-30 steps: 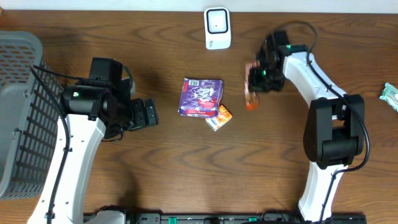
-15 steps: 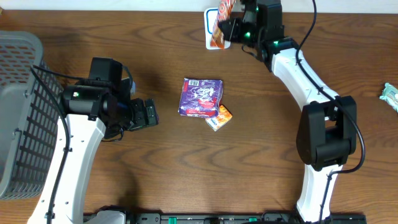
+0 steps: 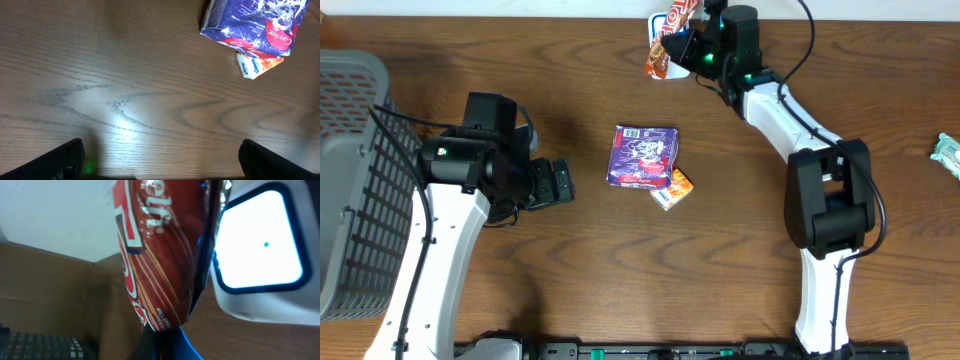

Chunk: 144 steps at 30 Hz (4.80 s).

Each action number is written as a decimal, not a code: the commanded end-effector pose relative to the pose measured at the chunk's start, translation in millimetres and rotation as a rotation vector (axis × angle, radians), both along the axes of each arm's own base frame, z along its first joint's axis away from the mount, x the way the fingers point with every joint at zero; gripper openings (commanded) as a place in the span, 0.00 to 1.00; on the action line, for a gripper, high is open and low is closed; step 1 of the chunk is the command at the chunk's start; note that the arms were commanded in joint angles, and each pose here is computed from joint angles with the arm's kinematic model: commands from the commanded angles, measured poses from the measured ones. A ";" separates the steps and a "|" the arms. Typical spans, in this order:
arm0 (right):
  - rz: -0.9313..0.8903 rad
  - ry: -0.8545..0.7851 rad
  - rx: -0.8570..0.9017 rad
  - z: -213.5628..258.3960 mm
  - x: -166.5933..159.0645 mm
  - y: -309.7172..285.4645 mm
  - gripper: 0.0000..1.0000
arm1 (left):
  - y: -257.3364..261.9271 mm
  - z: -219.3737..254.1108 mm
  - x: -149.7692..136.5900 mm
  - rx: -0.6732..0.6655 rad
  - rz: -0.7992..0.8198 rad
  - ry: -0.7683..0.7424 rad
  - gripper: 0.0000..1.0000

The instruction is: Scan the item barcode

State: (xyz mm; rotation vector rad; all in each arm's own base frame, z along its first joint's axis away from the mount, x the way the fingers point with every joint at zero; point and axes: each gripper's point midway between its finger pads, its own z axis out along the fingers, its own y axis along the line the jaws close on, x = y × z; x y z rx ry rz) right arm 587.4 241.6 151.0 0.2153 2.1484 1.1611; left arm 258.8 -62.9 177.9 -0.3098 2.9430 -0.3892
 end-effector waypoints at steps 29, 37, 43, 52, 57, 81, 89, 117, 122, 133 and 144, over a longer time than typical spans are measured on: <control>-0.570 0.863 -1.234 -56.5 -184.8 -501.9 0.07 | 2.4 0.0 -0.6 0.011 -0.001 0.000 0.98; -0.738 1.024 -1.233 -56.3 -227.6 -537.7 0.64 | 2.4 0.0 -0.7 0.011 -0.002 0.001 0.98; -0.713 0.904 -1.179 -37.2 -198.0 -511.8 0.67 | 2.4 0.0 -0.7 0.011 -0.001 0.001 0.98; -0.016 0.508 -0.298 -19.9 -115.5 -270.4 0.66 | 2.4 0.0 -0.6 0.011 -0.002 0.000 0.98; 0.230 0.456 -0.195 -8.8 -123.5 -168.2 0.72 | 2.4 0.0 -0.6 0.011 -0.002 0.000 0.98; 0.369 0.609 -0.360 -92.2 -192.2 7.9 0.81 | 2.4 0.0 -0.7 0.011 -0.001 0.001 0.98; 0.471 0.554 -0.344 -111.6 -210.7 27.0 0.43 | 2.4 0.0 -0.6 0.011 -0.001 0.000 0.98; -0.546 0.539 -1.699 25.2 -178.3 -250.7 0.04 | 2.4 0.0 -0.7 0.011 -0.002 0.001 0.98; -0.453 0.558 -1.755 -30.7 -186.0 -256.0 0.10 | 2.4 0.0 -0.7 0.011 -0.001 0.001 0.98; -0.150 0.480 -1.370 -75.3 -170.8 -149.5 0.66 | 2.4 0.0 -0.6 0.011 -0.001 0.000 0.98; 0.023 0.409 -0.966 9.7 -143.3 -90.8 0.94 | 2.4 0.0 -0.7 0.011 -0.001 0.001 0.98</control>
